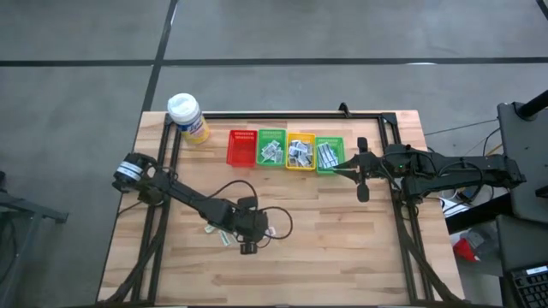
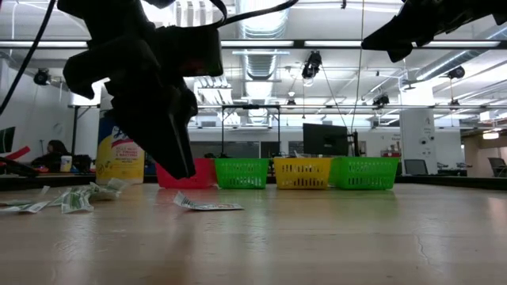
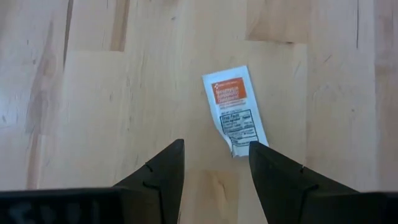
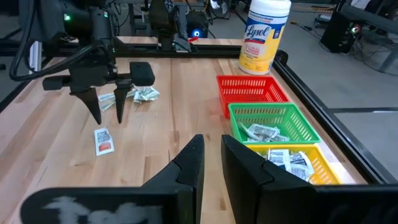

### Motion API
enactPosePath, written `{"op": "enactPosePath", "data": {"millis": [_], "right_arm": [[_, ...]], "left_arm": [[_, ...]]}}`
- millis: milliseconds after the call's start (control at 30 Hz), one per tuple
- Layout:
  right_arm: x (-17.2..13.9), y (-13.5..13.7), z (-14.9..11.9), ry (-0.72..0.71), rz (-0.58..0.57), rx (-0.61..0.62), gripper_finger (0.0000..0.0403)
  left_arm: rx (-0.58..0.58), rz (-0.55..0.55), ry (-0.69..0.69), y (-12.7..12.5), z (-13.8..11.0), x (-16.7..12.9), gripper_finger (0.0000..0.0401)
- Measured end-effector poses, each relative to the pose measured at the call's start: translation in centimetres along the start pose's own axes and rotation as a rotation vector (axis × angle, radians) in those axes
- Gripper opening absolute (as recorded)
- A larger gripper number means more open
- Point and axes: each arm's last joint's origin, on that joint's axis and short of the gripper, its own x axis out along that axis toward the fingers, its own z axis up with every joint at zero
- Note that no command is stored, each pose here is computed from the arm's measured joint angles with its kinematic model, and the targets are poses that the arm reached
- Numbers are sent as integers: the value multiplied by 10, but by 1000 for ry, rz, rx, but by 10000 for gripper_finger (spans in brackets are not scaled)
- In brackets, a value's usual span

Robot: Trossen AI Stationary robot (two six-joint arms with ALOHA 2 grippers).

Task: Pick & Place First Aid Supplies
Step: Put the orange ointment pack into the left green bin

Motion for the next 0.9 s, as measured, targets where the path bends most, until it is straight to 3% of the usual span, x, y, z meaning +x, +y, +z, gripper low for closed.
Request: {"op": "enactPosePath", "data": {"millis": [333, 733, 900], "right_arm": [[0, 0, 0, 0, 0, 1, 52], [0, 0, 0, 0, 0, 0, 52], [0, 0, 0, -1, 0, -1, 52]], "left_arm": [[-6, 6, 16, -3, -3, 18, 172], [-101, 11, 42, -4, -4, 27, 172], [-113, 6, 55, -4, -5, 31, 147]]}}
